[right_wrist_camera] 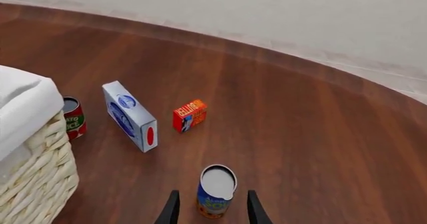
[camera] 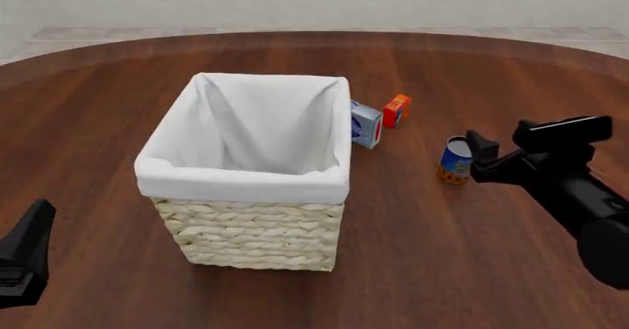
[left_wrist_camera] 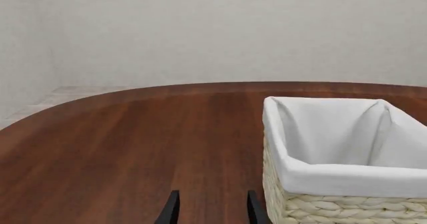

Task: Pick up the alphabet soup and put it in the basket.

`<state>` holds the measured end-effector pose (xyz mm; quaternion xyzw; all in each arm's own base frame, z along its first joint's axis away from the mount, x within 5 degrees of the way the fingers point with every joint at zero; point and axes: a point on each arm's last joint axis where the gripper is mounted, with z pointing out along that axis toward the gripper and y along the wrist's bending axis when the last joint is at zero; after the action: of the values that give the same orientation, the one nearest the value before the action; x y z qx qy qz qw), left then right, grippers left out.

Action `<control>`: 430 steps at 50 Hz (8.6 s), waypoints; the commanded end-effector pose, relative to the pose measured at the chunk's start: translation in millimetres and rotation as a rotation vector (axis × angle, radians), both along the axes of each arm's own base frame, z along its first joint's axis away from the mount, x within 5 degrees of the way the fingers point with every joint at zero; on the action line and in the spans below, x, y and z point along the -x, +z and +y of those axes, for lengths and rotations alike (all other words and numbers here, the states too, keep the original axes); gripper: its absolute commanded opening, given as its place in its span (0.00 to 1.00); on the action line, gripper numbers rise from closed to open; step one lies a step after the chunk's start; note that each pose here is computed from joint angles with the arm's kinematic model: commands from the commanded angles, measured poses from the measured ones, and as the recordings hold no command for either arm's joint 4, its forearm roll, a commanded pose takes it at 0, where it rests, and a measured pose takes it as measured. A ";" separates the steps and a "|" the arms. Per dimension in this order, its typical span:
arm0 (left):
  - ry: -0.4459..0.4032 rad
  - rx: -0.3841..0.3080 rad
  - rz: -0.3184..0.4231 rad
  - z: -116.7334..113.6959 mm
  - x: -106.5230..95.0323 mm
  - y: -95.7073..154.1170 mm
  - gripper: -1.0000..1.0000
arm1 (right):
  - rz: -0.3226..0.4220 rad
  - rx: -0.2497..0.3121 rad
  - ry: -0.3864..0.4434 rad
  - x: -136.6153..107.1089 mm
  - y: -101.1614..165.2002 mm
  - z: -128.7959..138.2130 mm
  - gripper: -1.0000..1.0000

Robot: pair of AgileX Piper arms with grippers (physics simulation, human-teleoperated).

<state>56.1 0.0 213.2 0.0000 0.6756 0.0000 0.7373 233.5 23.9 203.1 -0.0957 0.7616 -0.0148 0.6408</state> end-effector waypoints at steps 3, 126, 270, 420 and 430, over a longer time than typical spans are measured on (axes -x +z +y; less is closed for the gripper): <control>0.000 0.000 0.000 0.0 0.0 0.0 1.00 | 0.017 0.012 0.016 -7.6 2.6 4.1 1.00; 0.000 0.000 0.000 0.0 0.0 0.0 1.00 | 0.109 0.069 0.013 -58.6 -20.1 5.7 1.00; 0.000 0.000 0.000 0.0 0.0 0.0 1.00 | 0.153 0.017 -0.033 -80.0 -51.6 -2.7 1.00; 0.000 0.000 0.000 0.0 0.0 0.0 1.00 | 0.185 -0.062 -0.074 -86.0 -82.4 -8.4 1.00; 0.000 0.000 0.000 0.0 0.0 0.0 1.00 | 0.192 -0.055 -0.076 -88.0 -84.2 -9.3 1.00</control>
<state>56.1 0.0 213.2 0.0000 0.6756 0.0000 0.7373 319.7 15.3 120.3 -0.0504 0.8210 -0.0077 0.5686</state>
